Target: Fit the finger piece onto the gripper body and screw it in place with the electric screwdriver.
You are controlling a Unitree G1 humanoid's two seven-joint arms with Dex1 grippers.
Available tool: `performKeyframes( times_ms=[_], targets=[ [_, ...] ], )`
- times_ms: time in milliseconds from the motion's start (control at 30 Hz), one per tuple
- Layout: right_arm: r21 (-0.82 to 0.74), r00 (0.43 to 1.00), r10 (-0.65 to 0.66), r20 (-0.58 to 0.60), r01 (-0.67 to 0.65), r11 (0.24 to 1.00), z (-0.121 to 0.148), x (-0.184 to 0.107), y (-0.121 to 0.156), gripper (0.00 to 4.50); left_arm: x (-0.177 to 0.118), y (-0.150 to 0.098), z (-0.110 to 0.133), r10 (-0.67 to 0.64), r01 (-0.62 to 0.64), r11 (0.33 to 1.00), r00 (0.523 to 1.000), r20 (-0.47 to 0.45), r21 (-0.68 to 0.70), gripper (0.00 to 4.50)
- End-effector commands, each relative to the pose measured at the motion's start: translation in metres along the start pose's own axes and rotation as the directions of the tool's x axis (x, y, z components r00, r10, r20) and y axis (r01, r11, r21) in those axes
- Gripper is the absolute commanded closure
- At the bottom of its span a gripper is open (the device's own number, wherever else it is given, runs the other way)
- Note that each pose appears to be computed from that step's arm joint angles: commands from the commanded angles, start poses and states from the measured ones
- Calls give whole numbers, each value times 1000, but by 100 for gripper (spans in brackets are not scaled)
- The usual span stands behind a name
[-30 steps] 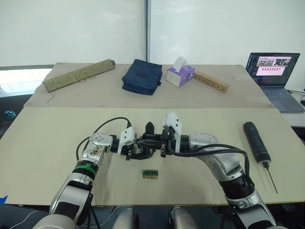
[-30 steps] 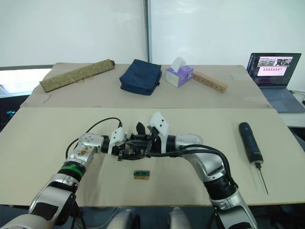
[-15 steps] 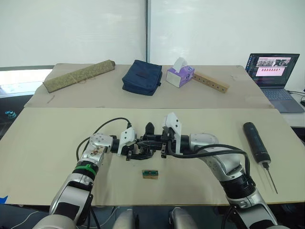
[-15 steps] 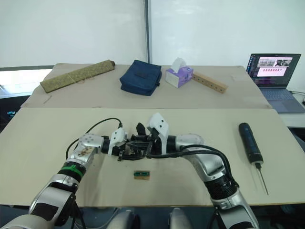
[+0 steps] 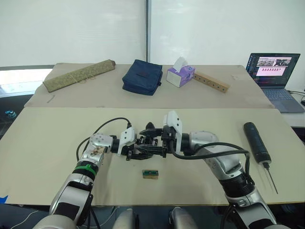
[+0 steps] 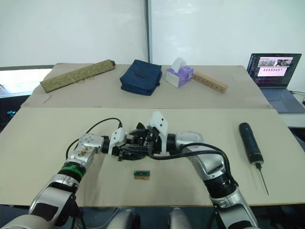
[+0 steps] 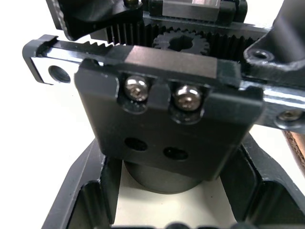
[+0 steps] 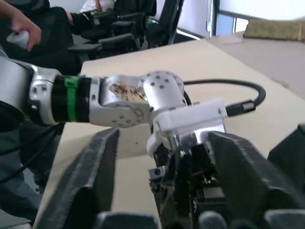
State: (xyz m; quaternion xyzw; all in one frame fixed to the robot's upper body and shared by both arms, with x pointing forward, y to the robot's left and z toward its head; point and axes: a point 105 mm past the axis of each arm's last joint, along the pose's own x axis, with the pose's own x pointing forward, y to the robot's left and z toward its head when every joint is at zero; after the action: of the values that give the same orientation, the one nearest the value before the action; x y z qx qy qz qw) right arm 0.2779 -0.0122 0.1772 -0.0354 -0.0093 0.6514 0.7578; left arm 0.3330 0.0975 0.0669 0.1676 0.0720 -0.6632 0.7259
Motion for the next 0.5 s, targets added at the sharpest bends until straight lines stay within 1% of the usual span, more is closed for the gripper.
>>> performKeyframes(
  times_ms=[33, 67, 133, 200, 267, 367, 500],
  targets=[
    [-64, 998, 24, 65, -20, 998, 24, -8, 9, 0, -1, -6, -17, -3, -1, 997, 999, -47, -84, 117],
    [-72, 997, 27, 66, -22, 997, 26, -10, 11, 0, 0, -6, -18, -3, -1, 996, 999, -48, -86, 89],
    [-96, 997, 34, 70, -27, 995, 31, -14, 15, 0, -1, -4, -18, 16, -19, 998, 998, -57, -63, 4],
    [-104, 997, 36, 73, -28, 994, 35, -17, 17, 0, -2, -1, -19, 40, -43, 998, 997, -60, -49, 4],
    [-119, 997, 27, 74, -18, 993, 39, -23, 18, 0, -5, -3, -20, 31, -33, 999, 998, -60, -40, 4],
    [-135, 997, -10, 80, 21, 991, 44, -34, 17, 0, -13, -5, -18, 33, -34, 999, 999, -36, -27, 4],
    [-135, 981, -175, 78, 184, 974, 51, -72, 13, 0, -41, -7, -19, 85, -85, 996, 996, -28, -22, 4]
  ],
)
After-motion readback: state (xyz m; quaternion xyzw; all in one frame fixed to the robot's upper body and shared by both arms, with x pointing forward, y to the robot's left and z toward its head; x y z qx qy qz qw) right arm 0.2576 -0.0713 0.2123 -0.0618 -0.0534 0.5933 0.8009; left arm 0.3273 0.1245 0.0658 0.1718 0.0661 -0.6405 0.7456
